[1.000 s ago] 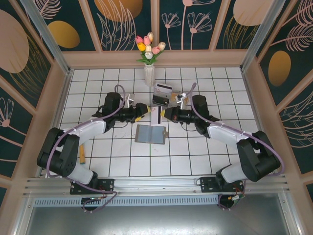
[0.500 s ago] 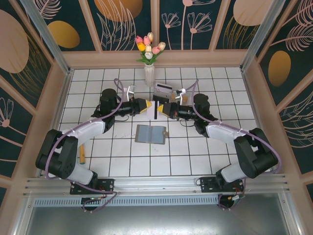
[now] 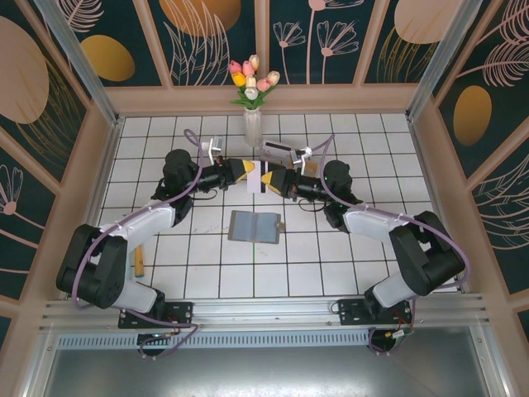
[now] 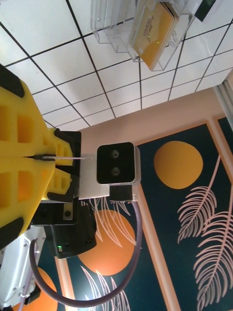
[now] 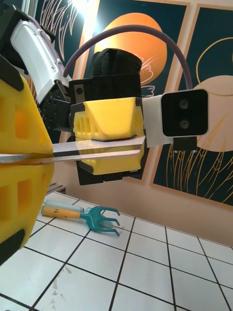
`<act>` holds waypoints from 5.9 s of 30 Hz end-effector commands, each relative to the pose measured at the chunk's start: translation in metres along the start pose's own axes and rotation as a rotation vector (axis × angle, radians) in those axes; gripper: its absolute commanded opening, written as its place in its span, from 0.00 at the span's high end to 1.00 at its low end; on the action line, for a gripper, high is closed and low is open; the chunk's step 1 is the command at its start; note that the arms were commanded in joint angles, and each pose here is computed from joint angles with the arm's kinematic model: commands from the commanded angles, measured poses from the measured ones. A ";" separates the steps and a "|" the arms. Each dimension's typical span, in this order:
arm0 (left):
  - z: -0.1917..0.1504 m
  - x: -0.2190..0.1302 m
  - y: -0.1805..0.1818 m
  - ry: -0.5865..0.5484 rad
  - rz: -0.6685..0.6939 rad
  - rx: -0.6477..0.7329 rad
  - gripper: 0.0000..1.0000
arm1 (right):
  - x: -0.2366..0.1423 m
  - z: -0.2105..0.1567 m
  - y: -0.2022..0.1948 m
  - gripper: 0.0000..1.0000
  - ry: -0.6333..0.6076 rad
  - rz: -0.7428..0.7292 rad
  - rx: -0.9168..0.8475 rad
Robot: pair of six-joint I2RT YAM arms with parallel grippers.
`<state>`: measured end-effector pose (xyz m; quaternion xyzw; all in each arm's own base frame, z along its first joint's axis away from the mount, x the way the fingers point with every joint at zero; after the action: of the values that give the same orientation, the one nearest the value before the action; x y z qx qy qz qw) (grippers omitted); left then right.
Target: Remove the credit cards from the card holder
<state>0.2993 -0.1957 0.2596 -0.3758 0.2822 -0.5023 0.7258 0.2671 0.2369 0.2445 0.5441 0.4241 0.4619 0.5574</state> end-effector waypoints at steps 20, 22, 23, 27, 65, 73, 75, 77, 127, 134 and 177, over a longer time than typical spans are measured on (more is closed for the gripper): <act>-0.011 -0.051 0.047 0.025 0.748 0.008 0.02 | -0.023 0.093 0.045 1.00 -0.191 -0.595 -0.783; -0.013 -0.051 0.050 0.032 0.761 0.007 0.02 | -0.020 0.101 0.047 1.00 -0.136 -0.628 -0.874; -0.014 -0.052 0.051 0.033 0.769 0.008 0.02 | -0.018 0.105 0.047 1.00 -0.089 -0.634 -0.926; -0.016 -0.054 0.058 0.046 0.810 0.002 0.02 | -0.008 0.110 0.037 1.00 0.087 -0.620 -1.157; -0.029 -0.052 0.072 0.167 0.831 0.001 0.01 | 0.012 0.188 -0.040 1.00 0.558 -0.788 -1.314; -0.031 -0.054 0.071 0.162 0.823 0.005 0.01 | 0.010 0.189 -0.045 1.00 0.556 -0.832 -1.309; -0.032 -0.054 0.071 0.164 0.821 0.004 0.02 | 0.012 0.187 -0.045 0.99 0.556 -0.829 -1.308; -0.032 -0.054 0.072 0.164 0.823 0.003 0.02 | 0.013 0.187 -0.045 0.97 0.554 -0.833 -1.305; -0.069 -0.043 0.072 0.291 0.862 0.000 0.21 | -0.011 0.129 0.063 0.65 -0.328 -0.777 -0.800; -0.094 -0.027 0.084 0.363 0.850 -0.058 0.47 | -0.034 0.065 0.024 0.63 -0.426 -0.825 -0.427; -0.125 0.001 0.112 0.486 0.677 -0.157 0.94 | 0.027 -0.014 -0.170 0.65 -0.035 -1.109 -0.021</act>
<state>0.2618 -0.1994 0.0954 -0.1737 0.5940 -0.2605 0.7410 0.2738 0.2677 0.0918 0.2601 0.6117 0.0976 0.7407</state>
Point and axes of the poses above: each hand's point on the last joint's axis, 136 mm out from that joint toward the fingers, its own x axis out along the fingers, its own y axis along the line the jaws close on, z = x × y, the point moved 8 cm from there along -x, back along the fingers, and after that the axes turned 15 degrees about x, right-handed, at the moved point
